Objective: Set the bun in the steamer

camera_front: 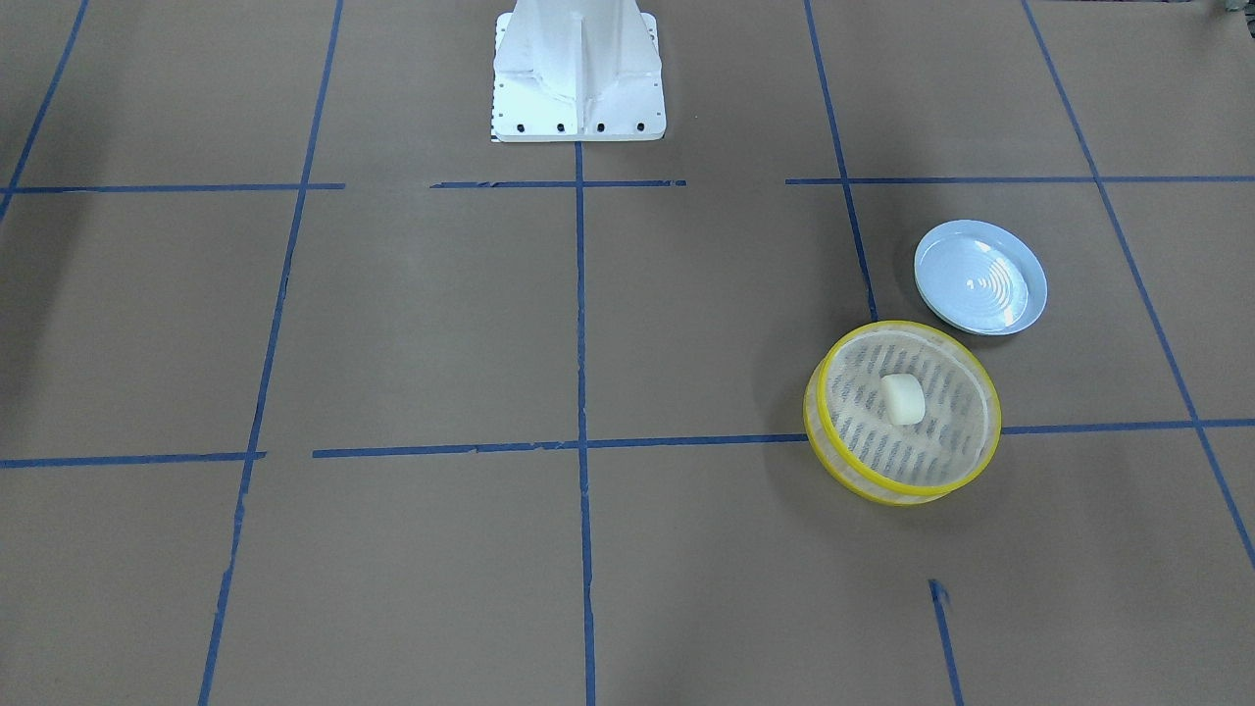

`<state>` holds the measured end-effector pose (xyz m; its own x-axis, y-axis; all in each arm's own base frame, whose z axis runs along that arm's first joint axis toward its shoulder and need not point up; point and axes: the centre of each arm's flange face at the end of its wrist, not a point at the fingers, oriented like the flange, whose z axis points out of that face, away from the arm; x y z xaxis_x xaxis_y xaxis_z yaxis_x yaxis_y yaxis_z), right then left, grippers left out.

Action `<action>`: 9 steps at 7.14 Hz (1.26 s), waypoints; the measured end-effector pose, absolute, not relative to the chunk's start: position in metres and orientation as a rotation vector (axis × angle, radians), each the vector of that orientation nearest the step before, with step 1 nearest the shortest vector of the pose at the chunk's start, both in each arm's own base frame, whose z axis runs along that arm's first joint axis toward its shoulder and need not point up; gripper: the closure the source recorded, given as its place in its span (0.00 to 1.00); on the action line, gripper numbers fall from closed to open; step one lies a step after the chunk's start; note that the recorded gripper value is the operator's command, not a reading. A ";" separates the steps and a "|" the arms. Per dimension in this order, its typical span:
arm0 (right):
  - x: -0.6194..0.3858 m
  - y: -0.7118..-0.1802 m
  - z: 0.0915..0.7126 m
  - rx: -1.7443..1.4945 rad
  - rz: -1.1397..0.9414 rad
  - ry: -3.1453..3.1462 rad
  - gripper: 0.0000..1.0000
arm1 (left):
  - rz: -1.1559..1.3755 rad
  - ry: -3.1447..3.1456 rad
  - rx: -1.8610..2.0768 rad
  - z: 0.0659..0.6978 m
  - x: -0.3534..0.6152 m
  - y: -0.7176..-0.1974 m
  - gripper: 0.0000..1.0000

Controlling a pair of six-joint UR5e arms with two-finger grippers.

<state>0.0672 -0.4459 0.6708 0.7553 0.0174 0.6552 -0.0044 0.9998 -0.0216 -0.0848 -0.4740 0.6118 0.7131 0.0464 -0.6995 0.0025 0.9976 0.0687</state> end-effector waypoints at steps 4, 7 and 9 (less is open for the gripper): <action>0.067 -0.446 0.671 -0.019 0.012 -0.715 0.00 | 0.013 0.776 0.071 0.617 -0.094 -0.459 0.00; 0.067 -0.446 0.671 -0.019 0.012 -0.715 0.00 | -0.012 0.773 0.110 0.601 -0.112 -0.462 0.00; 0.067 -0.446 0.671 -0.019 0.012 -0.715 0.00 | -0.012 0.772 0.122 0.596 -0.114 -0.464 0.00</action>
